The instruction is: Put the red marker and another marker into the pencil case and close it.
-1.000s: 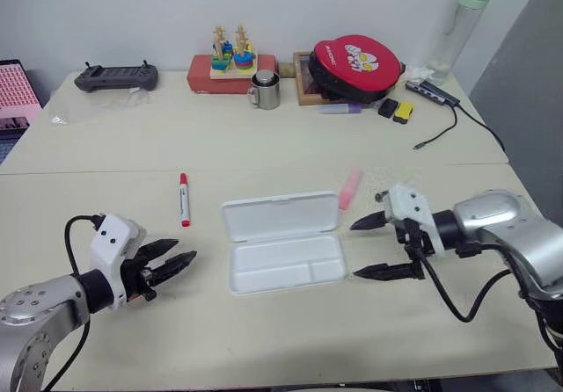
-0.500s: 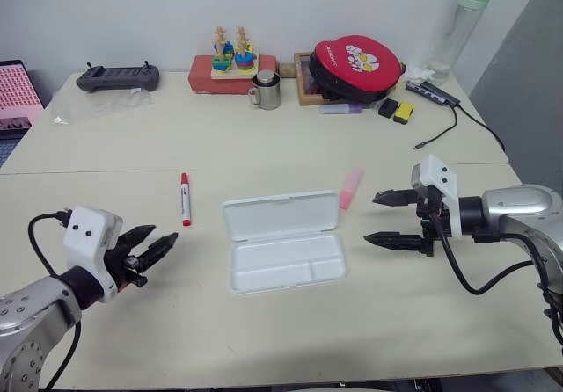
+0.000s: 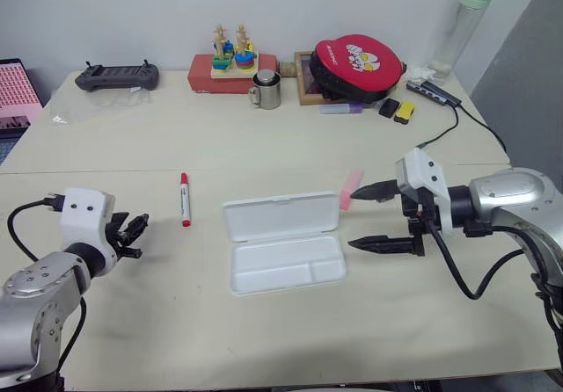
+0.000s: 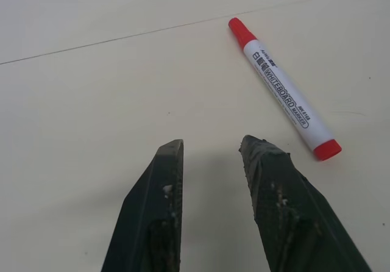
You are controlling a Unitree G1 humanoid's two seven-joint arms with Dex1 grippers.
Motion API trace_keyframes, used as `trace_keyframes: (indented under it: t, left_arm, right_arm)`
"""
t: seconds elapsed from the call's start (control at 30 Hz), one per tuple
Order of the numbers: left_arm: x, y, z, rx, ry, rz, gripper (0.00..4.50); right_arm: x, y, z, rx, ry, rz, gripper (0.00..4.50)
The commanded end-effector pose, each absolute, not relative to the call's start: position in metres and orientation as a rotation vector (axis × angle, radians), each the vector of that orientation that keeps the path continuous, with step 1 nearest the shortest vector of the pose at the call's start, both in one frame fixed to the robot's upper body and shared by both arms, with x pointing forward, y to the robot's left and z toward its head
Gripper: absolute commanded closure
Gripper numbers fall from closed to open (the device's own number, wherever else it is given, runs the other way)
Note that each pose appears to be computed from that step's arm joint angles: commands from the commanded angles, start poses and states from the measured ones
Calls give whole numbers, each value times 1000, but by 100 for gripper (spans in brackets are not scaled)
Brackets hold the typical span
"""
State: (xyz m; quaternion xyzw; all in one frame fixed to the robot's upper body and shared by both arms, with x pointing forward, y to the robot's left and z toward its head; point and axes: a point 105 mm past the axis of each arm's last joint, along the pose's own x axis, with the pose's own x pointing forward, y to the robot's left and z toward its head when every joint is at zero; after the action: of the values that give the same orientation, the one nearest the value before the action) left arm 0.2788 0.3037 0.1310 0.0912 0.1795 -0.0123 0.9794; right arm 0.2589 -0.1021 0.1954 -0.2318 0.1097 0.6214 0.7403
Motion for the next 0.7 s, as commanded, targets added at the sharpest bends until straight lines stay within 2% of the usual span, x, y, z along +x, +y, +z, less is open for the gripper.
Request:
trace_keyframes:
  t: [0.03, 0.17, 0.47, 0.7]
  left_arm:
    - [296, 299, 138, 202, 360, -24, 349]
    - [316, 295, 142, 191, 354, -10, 349]
    - [342, 290, 138, 162, 393, 0, 349]
    - [349, 285, 124, 162, 455, -4, 349]
  right_arm:
    - [260, -99, 201, -593, 180, 1375, 0]
    - [264, -100, 201, -601, 171, 1370, 0]
    - [274, -97, 217, -608, 109, 1316, 0]
    - [288, -95, 229, -563, 61, 1230, 0]
